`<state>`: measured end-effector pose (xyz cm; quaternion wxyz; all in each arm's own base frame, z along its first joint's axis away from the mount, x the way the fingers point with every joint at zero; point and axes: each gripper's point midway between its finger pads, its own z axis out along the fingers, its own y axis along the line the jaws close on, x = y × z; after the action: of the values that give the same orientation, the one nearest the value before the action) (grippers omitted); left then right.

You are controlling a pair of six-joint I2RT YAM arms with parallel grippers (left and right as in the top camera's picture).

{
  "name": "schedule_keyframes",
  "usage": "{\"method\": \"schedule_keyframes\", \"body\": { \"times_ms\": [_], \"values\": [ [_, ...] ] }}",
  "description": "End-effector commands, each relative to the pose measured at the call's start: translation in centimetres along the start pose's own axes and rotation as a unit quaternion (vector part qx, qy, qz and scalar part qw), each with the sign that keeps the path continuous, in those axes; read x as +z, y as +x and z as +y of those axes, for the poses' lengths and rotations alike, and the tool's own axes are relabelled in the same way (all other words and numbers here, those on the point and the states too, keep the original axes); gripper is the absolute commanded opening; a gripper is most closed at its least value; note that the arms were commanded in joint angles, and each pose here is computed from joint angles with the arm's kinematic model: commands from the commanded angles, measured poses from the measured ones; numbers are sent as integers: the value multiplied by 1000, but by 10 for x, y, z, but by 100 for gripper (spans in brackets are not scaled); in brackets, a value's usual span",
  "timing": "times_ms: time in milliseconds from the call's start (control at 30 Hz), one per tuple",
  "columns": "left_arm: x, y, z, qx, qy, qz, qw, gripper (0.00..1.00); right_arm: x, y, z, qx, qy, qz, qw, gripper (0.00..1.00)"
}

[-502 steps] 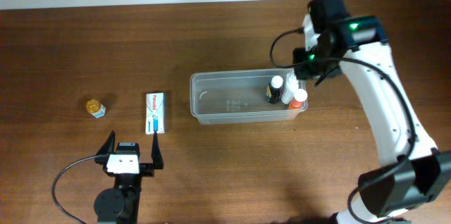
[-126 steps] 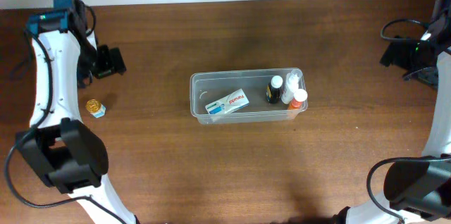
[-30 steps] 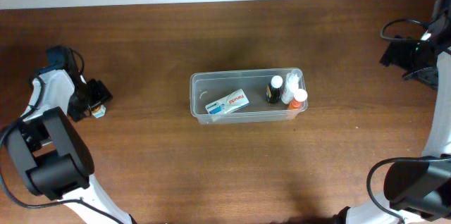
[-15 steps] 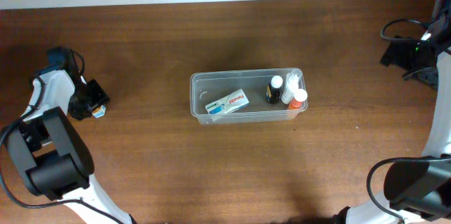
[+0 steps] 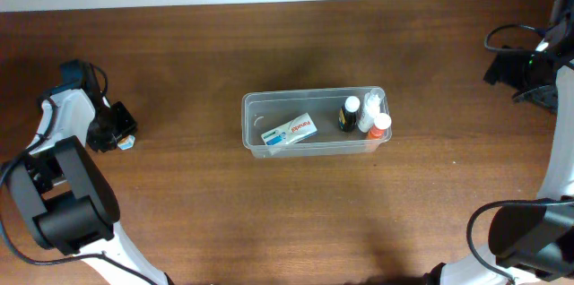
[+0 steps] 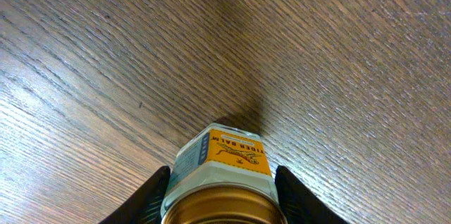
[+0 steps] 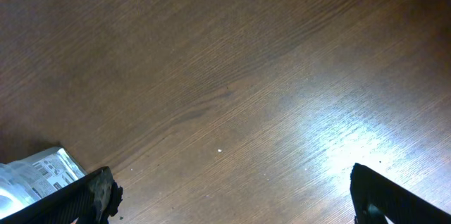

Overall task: Pack container
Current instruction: 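Close the left gripper on the jar's lid, then lift the jar and carry it right toward the container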

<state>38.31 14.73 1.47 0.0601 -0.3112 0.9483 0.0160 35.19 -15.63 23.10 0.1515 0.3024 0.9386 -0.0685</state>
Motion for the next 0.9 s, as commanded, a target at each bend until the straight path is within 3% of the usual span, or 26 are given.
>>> {"method": "schedule_keyframes", "body": {
  "times_ms": [0, 533, 600, 700, 867],
  "values": [
    [0, 2, 3, 1, -4, 2, 1000, 38, 1, 1, -3, 7, 5, 1, 1000, 98],
    [-6, -2, -10, 4, 30, 2, 1000, 32, 1, 1, -3, 7, 5, 1, 1000, 98],
    [-12, -5, -11, 4, 31, 0, 1000, 31, 1, 1, -3, 7, 5, 1, 1000, 98],
    [-24, -11, -13, 10, 34, -1, 999, 23, 1, 1, -3, 7, 5, 1, 1000, 98],
    [-55, -23, -23, 20, 39, -14, 999, 22, 1, 1, -3, 7, 5, 1, 1000, 99]
  ]
}}
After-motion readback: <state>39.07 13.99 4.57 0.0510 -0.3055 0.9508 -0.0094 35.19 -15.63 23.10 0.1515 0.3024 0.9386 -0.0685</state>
